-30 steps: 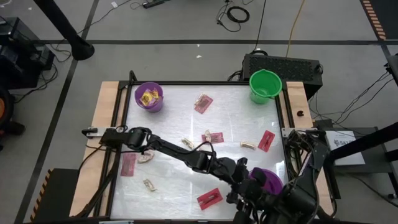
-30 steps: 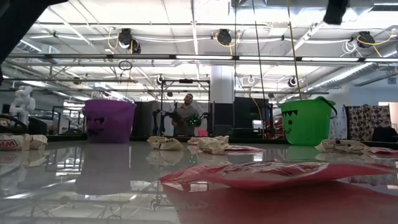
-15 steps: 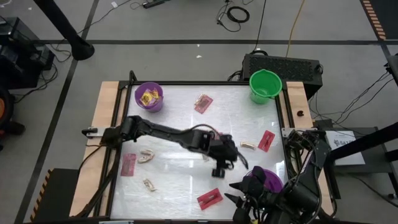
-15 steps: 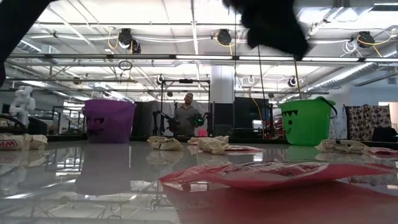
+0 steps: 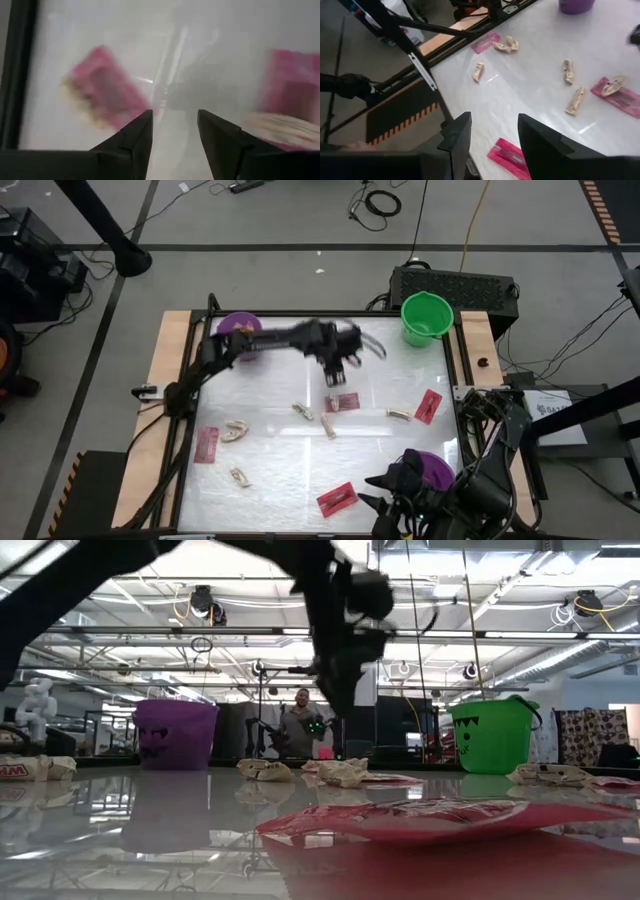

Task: Sort candy by brand, put in halloween buckets
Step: Put the red candy into the bottom violet bucket

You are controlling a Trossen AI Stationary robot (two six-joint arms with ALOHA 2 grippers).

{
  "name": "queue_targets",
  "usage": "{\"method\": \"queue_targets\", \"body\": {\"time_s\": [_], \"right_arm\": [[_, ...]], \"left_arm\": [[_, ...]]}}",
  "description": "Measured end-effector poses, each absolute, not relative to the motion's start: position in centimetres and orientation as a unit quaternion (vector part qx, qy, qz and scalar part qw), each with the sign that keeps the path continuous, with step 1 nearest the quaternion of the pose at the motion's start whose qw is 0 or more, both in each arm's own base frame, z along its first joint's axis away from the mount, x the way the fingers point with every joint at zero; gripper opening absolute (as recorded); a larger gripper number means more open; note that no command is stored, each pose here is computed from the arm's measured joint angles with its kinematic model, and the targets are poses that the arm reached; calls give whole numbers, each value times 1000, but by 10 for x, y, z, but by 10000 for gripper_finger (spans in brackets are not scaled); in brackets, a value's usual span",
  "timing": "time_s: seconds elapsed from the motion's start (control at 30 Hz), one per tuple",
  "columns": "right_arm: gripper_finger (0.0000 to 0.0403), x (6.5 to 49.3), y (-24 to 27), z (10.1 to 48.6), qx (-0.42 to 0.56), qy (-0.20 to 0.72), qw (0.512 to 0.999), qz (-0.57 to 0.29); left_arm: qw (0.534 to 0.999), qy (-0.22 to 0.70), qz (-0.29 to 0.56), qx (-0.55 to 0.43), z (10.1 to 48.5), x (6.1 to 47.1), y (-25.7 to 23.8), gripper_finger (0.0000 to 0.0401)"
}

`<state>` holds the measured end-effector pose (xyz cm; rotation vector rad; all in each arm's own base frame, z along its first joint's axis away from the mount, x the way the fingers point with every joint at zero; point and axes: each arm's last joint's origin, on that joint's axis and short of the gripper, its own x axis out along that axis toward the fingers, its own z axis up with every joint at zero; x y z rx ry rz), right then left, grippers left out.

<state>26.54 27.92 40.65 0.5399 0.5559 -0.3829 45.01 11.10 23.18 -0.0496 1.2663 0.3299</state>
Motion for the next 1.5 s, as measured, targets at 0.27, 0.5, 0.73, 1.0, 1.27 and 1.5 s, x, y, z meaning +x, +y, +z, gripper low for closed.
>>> {"method": "queue_targets", "body": {"time_s": [0.27, 0.5, 0.73, 1.0, 1.27, 1.5], "right_arm": [[155, 272, 284, 412, 307, 243, 905, -167], [155, 275, 287, 416, 333, 227, 902, -154], [155, 279, 287, 419, 348, 205, 901, -155], [155, 281, 286, 419, 351, 202, 901, -157], [155, 286, 282, 421, 363, 193, 898, -159], [155, 289, 284, 424, 379, 180, 895, -149]], "left_arm": [[770, 572, 219, -177, 216, 430, 186, 164], [751, 593, 197, -213, 191, 432, 191, 164], [705, 647, 246, -152, 160, 430, 187, 164], [715, 652, 220, -124, 160, 430, 190, 164], [723, 660, 174, -108, 160, 427, 194, 164], [694, 696, 134, -126, 152, 417, 198, 145]]}}
